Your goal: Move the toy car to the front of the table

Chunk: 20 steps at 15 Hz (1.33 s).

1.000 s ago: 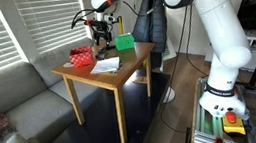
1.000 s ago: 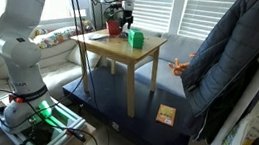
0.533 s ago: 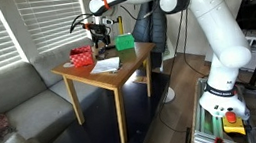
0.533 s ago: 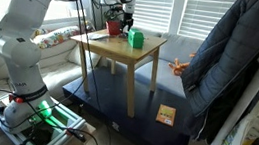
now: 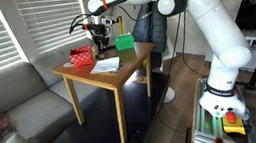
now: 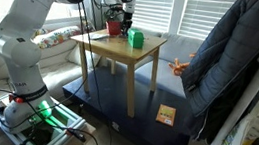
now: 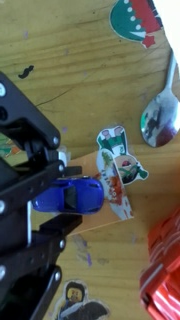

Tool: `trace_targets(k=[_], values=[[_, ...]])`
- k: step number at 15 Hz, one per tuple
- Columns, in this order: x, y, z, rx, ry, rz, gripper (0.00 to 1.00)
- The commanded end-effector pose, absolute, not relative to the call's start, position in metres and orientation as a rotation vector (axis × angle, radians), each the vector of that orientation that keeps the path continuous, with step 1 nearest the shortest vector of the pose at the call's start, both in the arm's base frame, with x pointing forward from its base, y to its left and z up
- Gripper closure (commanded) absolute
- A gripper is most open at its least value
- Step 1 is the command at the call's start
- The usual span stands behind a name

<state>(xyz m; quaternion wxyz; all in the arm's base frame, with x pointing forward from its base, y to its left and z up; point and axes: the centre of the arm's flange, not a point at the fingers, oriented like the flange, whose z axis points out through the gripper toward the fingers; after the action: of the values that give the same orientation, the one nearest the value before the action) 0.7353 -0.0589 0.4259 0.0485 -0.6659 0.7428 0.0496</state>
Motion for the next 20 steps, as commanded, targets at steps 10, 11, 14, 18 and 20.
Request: trace_targets(k=[10, 11, 14, 18, 20], values=[[0.723, -0.054, 0.459, -2.034, 2.255, 0.151, 0.9], [0.717, -0.054, 0.463, -2.034, 2.256, 0.157, 0.9], [0.701, -0.055, 0.473, -2.029, 2.27, 0.161, 0.9], [0.678, -0.055, 0.483, -2.005, 2.284, 0.164, 0.9], [0.66, -0.052, 0.484, -2.004, 2.281, 0.165, 0.9]])
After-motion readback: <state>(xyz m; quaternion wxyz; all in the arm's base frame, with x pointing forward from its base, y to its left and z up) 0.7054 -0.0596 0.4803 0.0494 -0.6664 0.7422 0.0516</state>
